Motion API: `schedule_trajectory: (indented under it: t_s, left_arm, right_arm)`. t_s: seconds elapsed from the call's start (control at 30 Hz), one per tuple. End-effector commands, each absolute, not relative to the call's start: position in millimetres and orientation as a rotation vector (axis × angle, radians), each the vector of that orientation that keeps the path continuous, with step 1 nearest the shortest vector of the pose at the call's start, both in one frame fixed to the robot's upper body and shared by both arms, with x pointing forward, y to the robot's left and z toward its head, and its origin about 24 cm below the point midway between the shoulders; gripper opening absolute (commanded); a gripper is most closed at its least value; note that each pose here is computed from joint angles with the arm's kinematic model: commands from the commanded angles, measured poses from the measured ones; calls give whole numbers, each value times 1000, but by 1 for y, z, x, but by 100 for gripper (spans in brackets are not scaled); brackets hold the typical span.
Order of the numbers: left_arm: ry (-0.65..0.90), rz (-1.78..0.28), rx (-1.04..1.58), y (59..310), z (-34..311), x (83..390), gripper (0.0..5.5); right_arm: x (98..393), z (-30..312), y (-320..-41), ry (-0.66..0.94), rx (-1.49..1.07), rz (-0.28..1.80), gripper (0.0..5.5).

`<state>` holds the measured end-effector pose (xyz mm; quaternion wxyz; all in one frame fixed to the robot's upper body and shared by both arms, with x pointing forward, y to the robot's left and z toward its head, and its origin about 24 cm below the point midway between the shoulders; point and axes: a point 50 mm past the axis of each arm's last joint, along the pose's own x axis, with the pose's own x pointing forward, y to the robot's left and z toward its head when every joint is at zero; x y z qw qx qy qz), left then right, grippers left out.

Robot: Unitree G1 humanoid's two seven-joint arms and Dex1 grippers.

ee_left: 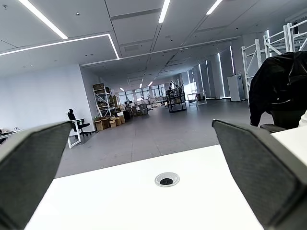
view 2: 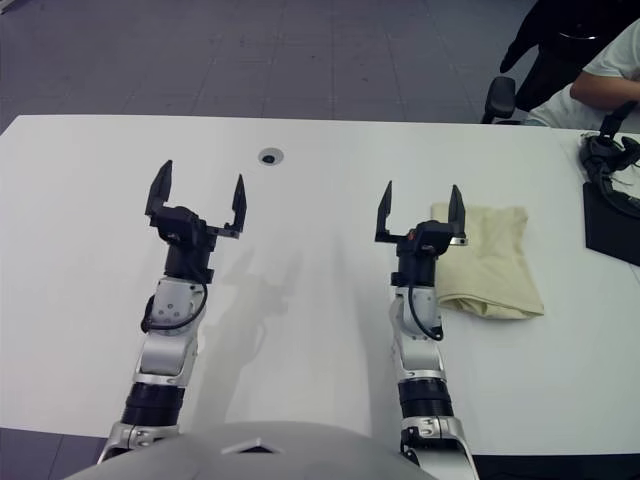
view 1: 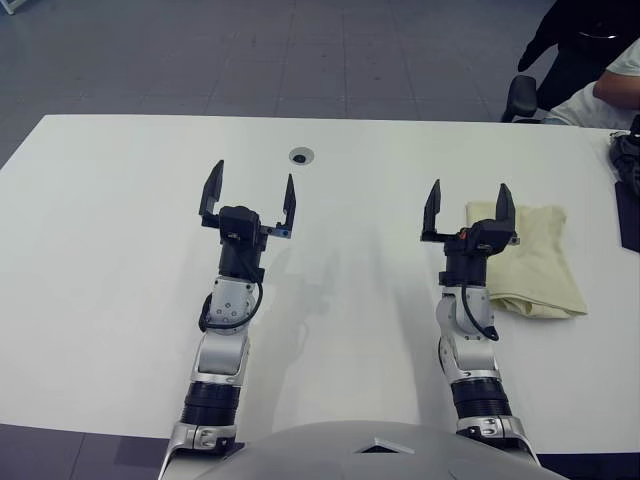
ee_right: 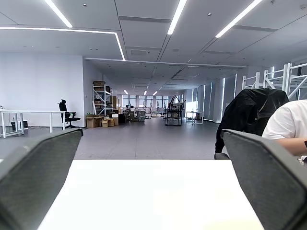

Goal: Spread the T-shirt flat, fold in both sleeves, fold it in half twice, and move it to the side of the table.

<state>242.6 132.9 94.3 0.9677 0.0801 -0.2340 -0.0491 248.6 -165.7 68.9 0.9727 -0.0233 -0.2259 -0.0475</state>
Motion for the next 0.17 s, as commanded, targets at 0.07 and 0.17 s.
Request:
schedule_trajectory:
  t_s: [0.07, 0.17]
  left_arm:
    - [-472, -78, 139, 134, 91, 243, 540]
    - [-473, -74, 140, 136, 90, 243, 540]
  right_arm:
    - [254, 83, -161, -495, -42, -70, 536]
    - [251, 84, -153, -530, -98, -45, 536]
